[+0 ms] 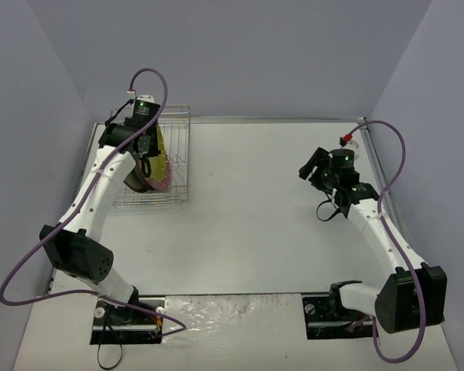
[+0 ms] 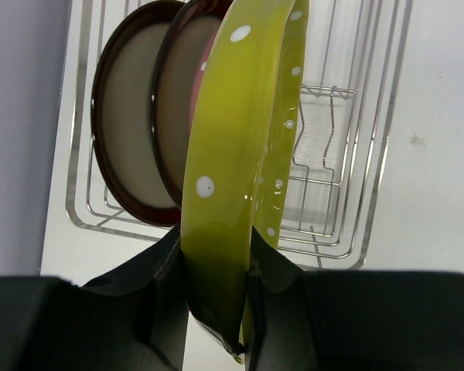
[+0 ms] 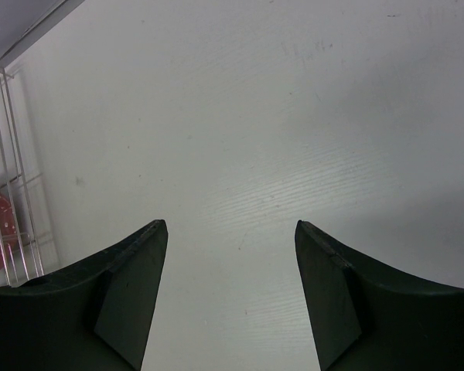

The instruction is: Load the plates into the dish rack

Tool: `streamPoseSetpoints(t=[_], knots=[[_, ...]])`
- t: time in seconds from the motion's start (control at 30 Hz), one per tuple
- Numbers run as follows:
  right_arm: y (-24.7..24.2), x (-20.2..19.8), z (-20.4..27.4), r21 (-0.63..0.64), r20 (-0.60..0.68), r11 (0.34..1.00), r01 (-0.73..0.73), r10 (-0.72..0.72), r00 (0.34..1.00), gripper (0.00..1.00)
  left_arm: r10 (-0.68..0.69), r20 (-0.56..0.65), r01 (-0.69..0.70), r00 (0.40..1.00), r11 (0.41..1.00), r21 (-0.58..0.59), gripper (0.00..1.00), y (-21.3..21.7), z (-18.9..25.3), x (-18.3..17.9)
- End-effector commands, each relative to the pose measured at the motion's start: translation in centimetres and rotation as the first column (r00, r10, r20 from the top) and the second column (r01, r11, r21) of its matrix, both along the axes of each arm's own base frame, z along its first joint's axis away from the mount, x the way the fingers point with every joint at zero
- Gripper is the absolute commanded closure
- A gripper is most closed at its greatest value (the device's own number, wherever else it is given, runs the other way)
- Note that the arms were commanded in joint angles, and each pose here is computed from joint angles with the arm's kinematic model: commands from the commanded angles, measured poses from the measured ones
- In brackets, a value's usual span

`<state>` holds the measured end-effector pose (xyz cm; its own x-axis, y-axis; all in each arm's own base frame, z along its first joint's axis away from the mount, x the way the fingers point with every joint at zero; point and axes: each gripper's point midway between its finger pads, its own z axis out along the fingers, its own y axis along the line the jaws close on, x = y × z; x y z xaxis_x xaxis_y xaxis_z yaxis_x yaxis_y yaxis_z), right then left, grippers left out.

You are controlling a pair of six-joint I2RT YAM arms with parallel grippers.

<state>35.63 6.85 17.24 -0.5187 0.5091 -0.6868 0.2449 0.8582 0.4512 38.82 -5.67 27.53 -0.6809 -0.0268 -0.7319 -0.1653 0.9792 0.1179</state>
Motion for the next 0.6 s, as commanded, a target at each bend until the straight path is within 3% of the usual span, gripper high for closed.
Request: streamPoseSetpoints(t=[0.0,0.57], knots=[[-0.1,0.7,2.1,-0.014,0.071,1.000,0.007,-0.006,0.997,0.37,0.064,0.247,-0.059,0.967,0.998,-0.026,1.00,2.0,6.3,2.2],[0.5,0.8,1.6,-0.008,0.059,1.000,-0.002,0.002,0.998,0.37,0.047,0.219,-0.036,0.975,0.998,-0.055,1.00,2.3,3.9,5.5]])
